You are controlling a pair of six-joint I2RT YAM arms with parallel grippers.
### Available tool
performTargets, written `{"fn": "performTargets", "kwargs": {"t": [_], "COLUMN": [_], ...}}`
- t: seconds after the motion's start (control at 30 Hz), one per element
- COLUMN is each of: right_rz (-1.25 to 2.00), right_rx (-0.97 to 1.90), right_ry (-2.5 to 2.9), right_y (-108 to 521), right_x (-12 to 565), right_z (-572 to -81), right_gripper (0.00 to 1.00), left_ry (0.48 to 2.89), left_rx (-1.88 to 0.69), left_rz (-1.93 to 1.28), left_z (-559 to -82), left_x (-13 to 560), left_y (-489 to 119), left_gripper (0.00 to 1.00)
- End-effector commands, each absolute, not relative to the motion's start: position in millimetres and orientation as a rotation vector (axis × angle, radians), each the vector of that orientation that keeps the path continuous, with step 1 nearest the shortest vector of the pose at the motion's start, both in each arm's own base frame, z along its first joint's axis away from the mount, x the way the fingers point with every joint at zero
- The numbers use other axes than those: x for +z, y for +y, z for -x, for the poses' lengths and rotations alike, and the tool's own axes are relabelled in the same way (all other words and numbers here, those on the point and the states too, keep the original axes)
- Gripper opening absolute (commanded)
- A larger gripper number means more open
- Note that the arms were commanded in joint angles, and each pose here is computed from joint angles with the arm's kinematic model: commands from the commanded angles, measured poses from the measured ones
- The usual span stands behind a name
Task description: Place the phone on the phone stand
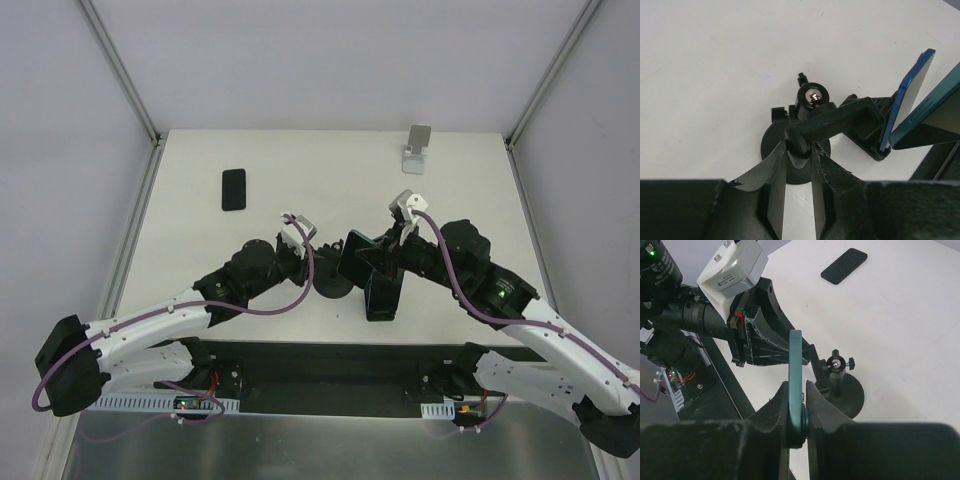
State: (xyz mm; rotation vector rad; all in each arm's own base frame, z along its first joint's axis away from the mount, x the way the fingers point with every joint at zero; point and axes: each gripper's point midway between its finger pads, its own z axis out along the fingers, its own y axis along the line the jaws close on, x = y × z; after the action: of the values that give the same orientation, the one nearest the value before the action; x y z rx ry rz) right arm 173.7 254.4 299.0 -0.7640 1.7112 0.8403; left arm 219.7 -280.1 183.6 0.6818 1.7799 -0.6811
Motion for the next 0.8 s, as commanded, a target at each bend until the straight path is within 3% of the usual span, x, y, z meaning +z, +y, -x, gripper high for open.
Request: {"fn": "performTargets", "kwargs": {"t": [0.0,0.07,0.1,0.47,0.77], "right_rz": [0.782,0.788,0.801,1.238,1.314], "right_rx": [0.864,0.847,0.836,1.100,1.092], "right_ry": [1.519,1.510,1.504,1.107,1.090], "right_y": [264,264,265,321,326], "right_x": [344,344,343,346,339], "right_z": [-176,-178,-179,-130,-140], "right_gripper": [0.01,0.01,0.01,0.00,0.00], "left_ry": [1.736,1.737,1.737,1.746,1.781], "left_rx": [-0.664,-0.653,-0.651,-0.664,-0.666], "left_rz": [-0.689,-0.696,-0.693,-0.696,-0.704], "left_z": [-223,-223,-223,-219,-215], "left_x": [188,187,187,190,187], "left_y": [-285,-284,-283,-281,-279], "left_gripper": [0.14,0.09,0.00,0.00,0.00]}}
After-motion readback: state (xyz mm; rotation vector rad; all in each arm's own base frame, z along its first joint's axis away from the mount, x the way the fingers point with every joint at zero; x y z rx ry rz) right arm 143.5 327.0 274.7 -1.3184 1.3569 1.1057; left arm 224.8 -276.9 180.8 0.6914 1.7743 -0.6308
